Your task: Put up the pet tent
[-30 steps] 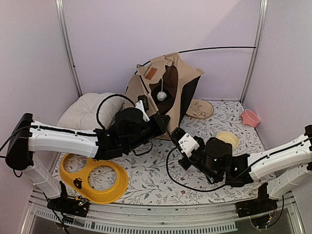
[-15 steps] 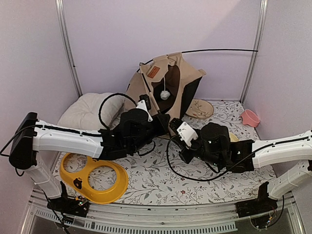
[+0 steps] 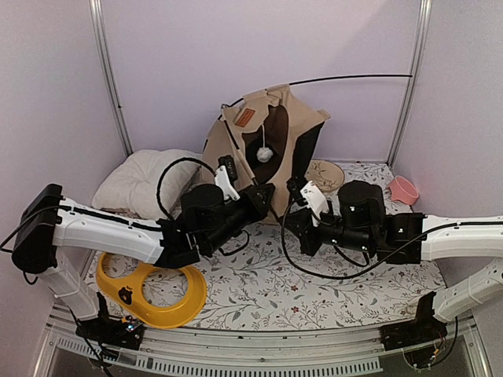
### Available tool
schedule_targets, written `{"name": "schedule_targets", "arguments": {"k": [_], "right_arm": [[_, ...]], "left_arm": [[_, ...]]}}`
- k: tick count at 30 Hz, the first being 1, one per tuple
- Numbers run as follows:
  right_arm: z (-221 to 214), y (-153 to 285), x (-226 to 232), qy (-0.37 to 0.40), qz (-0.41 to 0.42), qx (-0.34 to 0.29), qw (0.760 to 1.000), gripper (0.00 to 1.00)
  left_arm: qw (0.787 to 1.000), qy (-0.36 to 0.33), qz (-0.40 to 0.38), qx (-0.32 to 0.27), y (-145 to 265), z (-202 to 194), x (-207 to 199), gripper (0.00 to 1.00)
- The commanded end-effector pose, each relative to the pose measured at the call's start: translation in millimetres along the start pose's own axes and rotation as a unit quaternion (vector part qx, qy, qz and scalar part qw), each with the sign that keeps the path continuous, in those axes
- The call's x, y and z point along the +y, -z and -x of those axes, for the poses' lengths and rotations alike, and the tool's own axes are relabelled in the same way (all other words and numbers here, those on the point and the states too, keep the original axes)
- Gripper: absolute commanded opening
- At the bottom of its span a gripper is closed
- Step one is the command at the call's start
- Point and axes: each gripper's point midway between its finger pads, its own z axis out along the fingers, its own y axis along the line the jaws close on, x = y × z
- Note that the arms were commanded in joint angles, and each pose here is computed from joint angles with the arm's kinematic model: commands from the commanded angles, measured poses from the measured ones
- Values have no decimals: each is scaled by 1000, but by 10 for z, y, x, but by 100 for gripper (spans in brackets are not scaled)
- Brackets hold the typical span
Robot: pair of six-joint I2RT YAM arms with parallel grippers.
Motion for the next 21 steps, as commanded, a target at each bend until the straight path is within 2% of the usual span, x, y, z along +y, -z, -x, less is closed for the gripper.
{"name": "schedule_targets", "arguments": {"k": [1, 4, 9, 15, 19, 21], "right_arm": [[926, 357, -245, -99, 9, -156, 983, 0], [962, 376, -365, -141, 28, -163, 976, 0], [1123, 373, -62, -146, 108, -162, 970, 0], [1003, 295, -20, -113, 82, -128, 982, 2], [1039, 403, -178, -94, 47, -137, 985, 41], [1084, 496, -321, -88, 23, -144, 985, 52]], "left_arm": [[997, 7, -63, 32, 128, -268, -192, 0], [997, 5, -67, 34, 130, -315, -278, 0], [997, -16, -55, 43, 61, -483, -185, 0], [993, -81, -66, 63, -3, -546, -209, 0], [986, -127, -73, 82, 110, -449, -177, 0], [981, -149, -79, 98, 202, -380, -141, 0]]}}
